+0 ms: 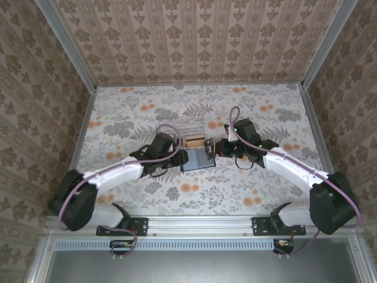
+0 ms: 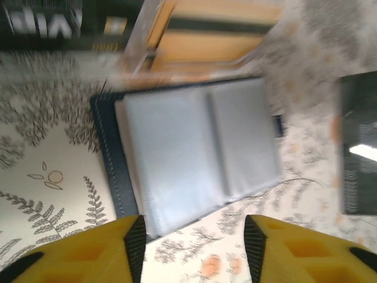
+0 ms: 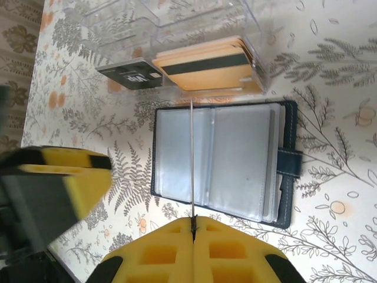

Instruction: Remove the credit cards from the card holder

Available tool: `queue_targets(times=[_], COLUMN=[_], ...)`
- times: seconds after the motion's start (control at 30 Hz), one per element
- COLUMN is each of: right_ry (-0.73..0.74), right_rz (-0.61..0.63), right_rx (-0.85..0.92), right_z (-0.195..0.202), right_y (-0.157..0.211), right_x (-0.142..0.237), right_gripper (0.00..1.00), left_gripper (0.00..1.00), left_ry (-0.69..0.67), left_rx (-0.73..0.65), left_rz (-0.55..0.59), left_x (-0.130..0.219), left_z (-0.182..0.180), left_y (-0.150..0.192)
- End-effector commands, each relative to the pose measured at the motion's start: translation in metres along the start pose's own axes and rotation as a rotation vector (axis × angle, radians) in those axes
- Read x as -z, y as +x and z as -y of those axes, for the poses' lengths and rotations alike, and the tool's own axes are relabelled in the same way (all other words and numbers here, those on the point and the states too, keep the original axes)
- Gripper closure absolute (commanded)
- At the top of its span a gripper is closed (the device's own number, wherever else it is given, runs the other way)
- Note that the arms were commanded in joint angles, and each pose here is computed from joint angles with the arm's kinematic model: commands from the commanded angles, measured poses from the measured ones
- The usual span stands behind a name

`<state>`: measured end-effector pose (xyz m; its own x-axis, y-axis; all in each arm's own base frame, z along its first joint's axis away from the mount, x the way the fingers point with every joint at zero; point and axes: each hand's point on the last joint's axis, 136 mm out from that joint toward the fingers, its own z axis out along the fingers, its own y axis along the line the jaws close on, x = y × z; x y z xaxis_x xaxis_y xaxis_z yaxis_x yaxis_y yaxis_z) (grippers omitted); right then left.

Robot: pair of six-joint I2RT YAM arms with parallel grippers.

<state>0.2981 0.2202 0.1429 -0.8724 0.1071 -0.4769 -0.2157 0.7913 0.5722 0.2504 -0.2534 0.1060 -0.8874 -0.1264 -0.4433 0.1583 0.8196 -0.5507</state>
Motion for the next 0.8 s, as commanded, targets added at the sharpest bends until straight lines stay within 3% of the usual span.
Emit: queue_targets(times=[0.0, 0.1, 0.43, 0.63, 0.77], right_ry=[0.016, 0.032, 0.029, 0.057, 0.054], right_rz=[0.029, 0.042, -0.051, -0.115, -0.129], right_rx=[0.163, 0.292, 0.798, 1.210, 1.385], right_z=[-0.022, -0.040, -0.088, -0.096, -0.099], right_y=[-0.015, -0.027, -0.047, -0.034, -0.031], right_x=[0.015, 0.014, -0.040, -0.072, -0.080], right_gripper=[1.00, 1.00, 1.00, 1.00, 1.00], left_gripper=[0.24, 0.00, 0.00, 0.00, 0.00], left_ry=[-0.061, -0.085, -0.110, -0.122, -0.122], left_rx=[-0.006, 0.016, 0.067, 0.079, 0.080], left_rz=[0.097, 0.194, 0.457, 0.505, 0.511], left_x=[0.043, 0.082, 0.188, 0.206, 0.209], left_z=[-0.007, -0.018, -0.050, -0.058, -0.059], left_y=[-0.020, -0.031, -0.040, -0.034, -0.033])
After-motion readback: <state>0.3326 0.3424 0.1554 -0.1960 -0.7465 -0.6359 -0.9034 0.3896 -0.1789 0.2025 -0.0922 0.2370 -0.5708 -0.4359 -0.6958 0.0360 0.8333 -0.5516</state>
